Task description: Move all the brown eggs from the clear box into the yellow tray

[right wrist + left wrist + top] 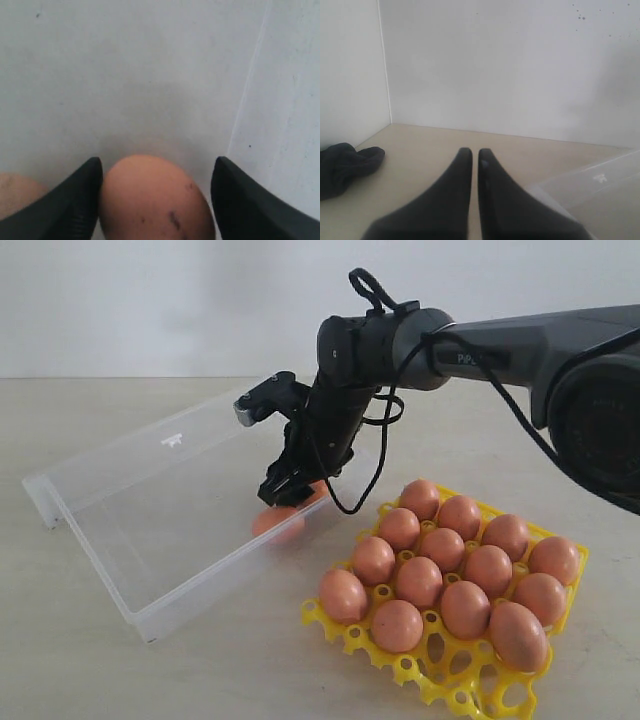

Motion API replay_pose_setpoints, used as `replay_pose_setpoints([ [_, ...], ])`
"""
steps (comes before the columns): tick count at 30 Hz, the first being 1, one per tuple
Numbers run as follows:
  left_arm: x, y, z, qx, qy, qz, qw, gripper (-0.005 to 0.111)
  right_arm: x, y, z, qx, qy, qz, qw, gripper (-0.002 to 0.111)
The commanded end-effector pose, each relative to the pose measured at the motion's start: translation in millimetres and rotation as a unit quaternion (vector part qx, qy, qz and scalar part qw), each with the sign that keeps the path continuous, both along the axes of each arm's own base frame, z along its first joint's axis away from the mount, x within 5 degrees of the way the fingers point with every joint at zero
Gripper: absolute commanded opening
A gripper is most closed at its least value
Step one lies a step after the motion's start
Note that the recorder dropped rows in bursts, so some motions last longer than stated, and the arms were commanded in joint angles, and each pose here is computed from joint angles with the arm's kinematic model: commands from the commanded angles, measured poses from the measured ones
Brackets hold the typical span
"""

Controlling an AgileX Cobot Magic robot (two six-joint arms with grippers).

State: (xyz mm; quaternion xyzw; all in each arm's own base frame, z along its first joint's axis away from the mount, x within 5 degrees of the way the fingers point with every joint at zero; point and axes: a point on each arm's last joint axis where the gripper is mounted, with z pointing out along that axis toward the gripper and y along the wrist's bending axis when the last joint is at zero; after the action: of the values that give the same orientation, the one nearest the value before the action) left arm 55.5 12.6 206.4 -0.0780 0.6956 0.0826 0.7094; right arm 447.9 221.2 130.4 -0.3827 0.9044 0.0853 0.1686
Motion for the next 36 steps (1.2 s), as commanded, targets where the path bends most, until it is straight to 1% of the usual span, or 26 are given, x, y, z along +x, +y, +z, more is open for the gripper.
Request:
replay_pose_setpoints([
  [1,-0.5,-0.1,2.0,0.003,-0.006,0.0,1.0,0.004,0.3,-0.4,-2.2,0.002,0.006,-0.016,1.0,0.047],
  [2,-0.5,-0.1,2.0,0.003,-0.006,0.0,1.0,0.004,0.3,-0.4,-2.2,0.002,0.006,-0.016,1.0,0.038],
  [5,-0.5,-0.1,2.0,0.003,-0.006,0.0,1.0,0.004,-0.3,-0.6,-2.4,0.001,0.009,-0.015,1.0,0.018],
  [9,-0.5,-0.1,2.0,0.003,-0.006,0.0,1.0,0.004,1.4,-0.9,0.0,0.0,-0.003,-0.014,1.0,0.0],
  [11,-0.5,-0.1,2.0,0.003,-0.006,0.0,1.0,0.004,2.0,-0.7,4.1,0.003,-0.01,-0.014,1.0,0.0],
  [14,-0.5,-0.1,2.1,0.003,-0.007,0.0,1.0,0.004,3.1,-0.4,20.8,0.015,-0.033,-0.019,0.999,0.0],
  [19,-0.5,-0.1,2.1,0.003,-0.007,0.0,1.0,0.004,4.8,-0.6,75.7,0.07,-0.104,-0.067,0.99,0.0],
  [22,-0.5,-0.1,2.1,0.003,-0.007,0.0,1.0,0.004,2.1,-0.7,110.6,0.11,-0.145,-0.08,0.98,0.0],
  [25,-0.5,-0.1,2.1,0.003,-0.007,0.0,1.0,0.004,-6.4,-1.9,140.7,0.142,-0.159,-0.086,0.973,0.0],
  [27,-0.5,-0.1,2.1,0.003,-0.007,0.0,1.0,0.004,-14.4,-3.8,156.4,0.16,-0.165,-0.087,0.969,0.0],
  [29,-0.5,-0.1,2.1,0.003,-0.007,0.0,1.0,0.004,-27.1,-7.1,172.1,0.196,-0.188,-0.089,0.958,0.0],
  [31,-0.5,-0.1,2.1,0.003,-0.007,0.0,1.0,0.004,-43.8,-14.8,187.7,0.229,-0.225,-0.097,0.942,0.0],
  [32,-0.5,-0.1,2.1,0.003,-0.007,0.0,1.0,0.004,-54.3,-21.0,190.5,0.238,-0.242,-0.104,0.935,0.0],
  [33,-0.5,-0.1,2.1,0.003,-0.007,0.0,1.0,0.004,-64.9,-27.1,185.3,0.237,-0.25,-0.112,0.932,0.0],
  [36,-0.5,-0.1,2.0,0.003,-0.007,0.0,1.0,0.004,-105.3,-52.8,176.3,0.213,-0.331,-0.134,0.909,0.0],
])
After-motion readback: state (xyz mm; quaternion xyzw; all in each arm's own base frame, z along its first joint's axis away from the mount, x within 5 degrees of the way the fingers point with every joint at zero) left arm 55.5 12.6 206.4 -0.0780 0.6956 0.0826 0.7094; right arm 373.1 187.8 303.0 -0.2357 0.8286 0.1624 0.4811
